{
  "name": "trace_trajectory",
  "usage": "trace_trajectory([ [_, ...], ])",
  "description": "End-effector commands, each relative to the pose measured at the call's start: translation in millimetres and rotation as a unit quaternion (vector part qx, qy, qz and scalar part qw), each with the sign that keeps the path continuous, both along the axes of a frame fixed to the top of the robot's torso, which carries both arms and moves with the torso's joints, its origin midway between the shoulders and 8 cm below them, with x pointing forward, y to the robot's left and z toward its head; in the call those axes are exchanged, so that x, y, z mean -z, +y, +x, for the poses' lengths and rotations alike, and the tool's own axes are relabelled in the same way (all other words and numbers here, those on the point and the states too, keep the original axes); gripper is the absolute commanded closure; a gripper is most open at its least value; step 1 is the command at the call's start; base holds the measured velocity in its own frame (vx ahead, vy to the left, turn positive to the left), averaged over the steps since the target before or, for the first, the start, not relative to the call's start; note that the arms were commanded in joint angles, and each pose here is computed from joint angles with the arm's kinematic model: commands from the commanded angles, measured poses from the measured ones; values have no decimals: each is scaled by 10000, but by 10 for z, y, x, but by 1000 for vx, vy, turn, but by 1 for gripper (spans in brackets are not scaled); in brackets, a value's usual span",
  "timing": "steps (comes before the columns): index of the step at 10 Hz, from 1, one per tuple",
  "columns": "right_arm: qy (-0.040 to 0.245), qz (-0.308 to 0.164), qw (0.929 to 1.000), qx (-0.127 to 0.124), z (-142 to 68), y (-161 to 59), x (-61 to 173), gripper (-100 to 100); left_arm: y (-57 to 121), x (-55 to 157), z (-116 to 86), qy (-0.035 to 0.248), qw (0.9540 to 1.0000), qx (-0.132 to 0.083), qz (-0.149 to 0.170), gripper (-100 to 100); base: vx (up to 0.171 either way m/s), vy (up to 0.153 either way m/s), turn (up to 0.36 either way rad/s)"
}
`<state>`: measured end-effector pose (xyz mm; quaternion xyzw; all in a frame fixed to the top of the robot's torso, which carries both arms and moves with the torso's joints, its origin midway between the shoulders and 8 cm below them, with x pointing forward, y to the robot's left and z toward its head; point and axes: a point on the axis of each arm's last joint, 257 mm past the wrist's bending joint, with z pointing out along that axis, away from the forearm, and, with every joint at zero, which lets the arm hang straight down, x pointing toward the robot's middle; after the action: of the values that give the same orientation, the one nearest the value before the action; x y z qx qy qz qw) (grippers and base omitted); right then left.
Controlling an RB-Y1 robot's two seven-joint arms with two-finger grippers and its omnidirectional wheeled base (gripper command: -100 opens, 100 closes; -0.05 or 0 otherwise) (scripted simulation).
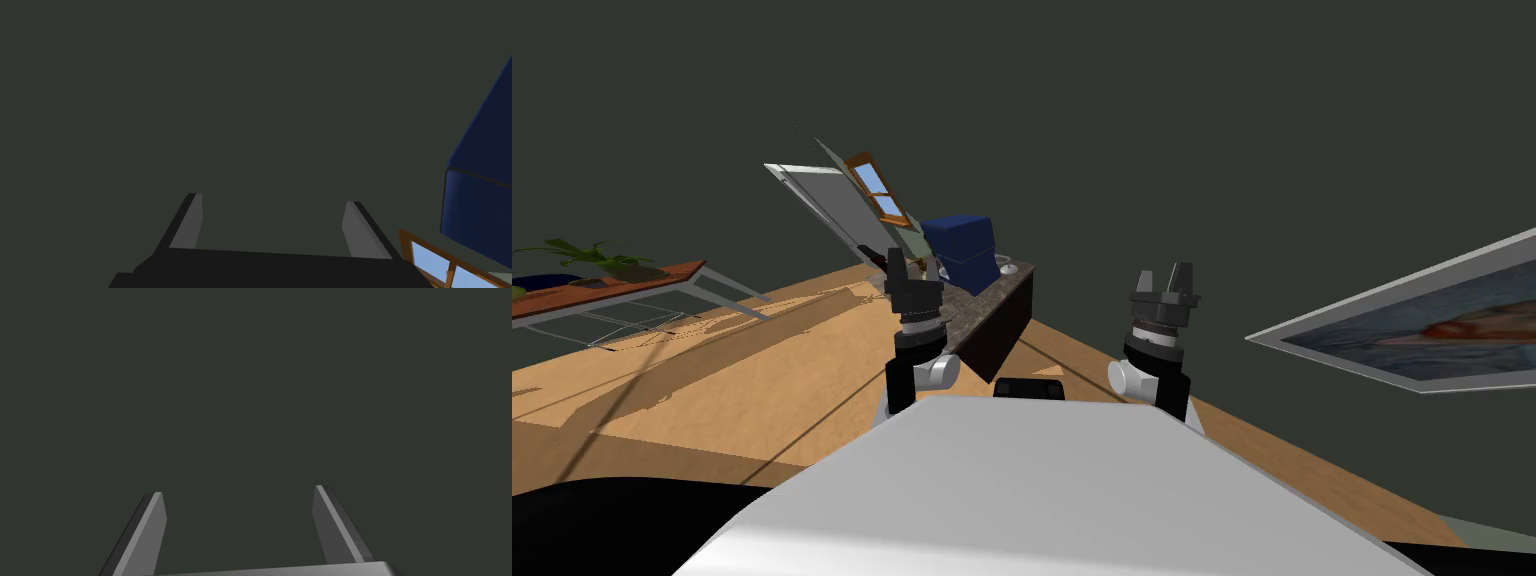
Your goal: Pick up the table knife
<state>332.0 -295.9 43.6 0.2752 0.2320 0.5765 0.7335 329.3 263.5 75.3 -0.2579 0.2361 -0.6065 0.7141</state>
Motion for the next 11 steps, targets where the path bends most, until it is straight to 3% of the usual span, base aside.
trace_trajectory([
  [1,0,0,10000,0,0,0,0,0,-30,59,29,95,9998,52,161,-100,0,4,-57],
  [6,0,0,10000,0,0,0,0,0,-52,365,150,546,9957,143,731,-100,-4,23,-99],
  [8,0,0,10000,0,0,0,0,0,5,569,212,832,9914,113,1005,-100,-11,28,-137],
  [11,0,0,10000,0,0,0,0,0,24,683,244,1001,9867,135,1270,-100,-14,29,-90],
])
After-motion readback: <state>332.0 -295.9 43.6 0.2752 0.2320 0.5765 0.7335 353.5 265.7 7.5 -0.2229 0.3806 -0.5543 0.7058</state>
